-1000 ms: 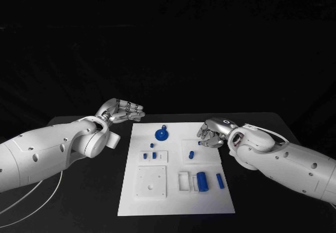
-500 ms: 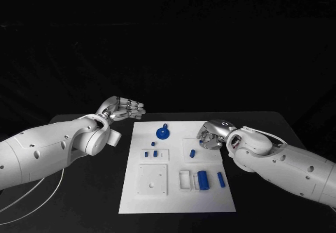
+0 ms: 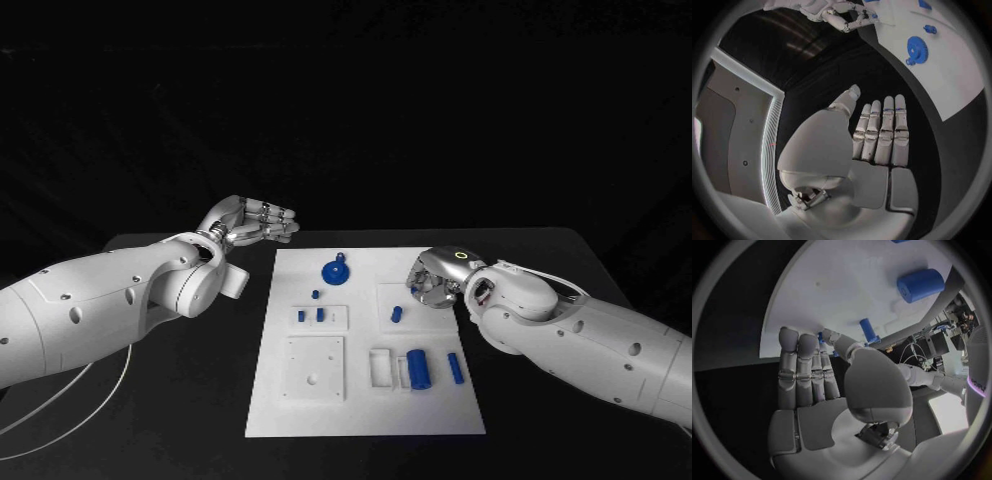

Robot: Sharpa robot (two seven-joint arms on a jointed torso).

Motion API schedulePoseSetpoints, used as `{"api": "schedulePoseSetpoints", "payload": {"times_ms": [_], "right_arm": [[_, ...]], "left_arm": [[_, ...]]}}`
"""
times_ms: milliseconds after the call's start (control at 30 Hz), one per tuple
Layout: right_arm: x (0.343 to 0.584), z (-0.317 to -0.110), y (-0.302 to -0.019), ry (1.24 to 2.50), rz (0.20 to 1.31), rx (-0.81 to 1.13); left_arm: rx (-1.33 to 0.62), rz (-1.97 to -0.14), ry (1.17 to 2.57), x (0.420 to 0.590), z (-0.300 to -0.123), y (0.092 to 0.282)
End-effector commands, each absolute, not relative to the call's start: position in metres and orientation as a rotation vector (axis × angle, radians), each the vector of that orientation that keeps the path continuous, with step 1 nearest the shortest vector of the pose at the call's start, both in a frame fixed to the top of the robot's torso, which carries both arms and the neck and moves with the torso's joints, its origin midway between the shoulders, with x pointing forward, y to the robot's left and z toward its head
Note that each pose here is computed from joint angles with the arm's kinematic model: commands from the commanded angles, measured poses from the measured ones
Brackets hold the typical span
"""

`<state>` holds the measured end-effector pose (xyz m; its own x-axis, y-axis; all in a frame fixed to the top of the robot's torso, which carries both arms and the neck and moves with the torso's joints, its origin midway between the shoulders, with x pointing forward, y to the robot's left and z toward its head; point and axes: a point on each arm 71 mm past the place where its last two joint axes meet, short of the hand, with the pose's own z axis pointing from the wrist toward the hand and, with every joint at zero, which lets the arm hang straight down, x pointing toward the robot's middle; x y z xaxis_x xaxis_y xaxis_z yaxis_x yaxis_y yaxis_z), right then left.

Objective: Assemble the parts on the task board

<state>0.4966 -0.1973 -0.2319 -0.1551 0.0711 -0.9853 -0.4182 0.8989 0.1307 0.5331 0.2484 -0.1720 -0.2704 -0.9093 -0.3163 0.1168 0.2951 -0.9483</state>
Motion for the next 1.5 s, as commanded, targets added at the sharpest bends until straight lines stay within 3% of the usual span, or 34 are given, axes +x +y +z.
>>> {"api": "schedulePoseSetpoints", "payload": {"times_ms": [33, 867, 1500], "right_arm": [[0.495, -0.237, -0.196, 1.687, 0.416, -0.297], [0.494, -0.234, -0.192, 1.636, 0.413, -0.291], [0.497, -0.197, -0.197, 1.562, 0.537, -0.178]], "left_arm": [[-0.773, -1.213, 1.478, 0.534, -0.170, 0.248], [-0.789, -1.205, 1.470, 0.538, -0.171, 0.254], [-0.807, -1.196, 1.448, 0.545, -0.172, 0.260]]}}
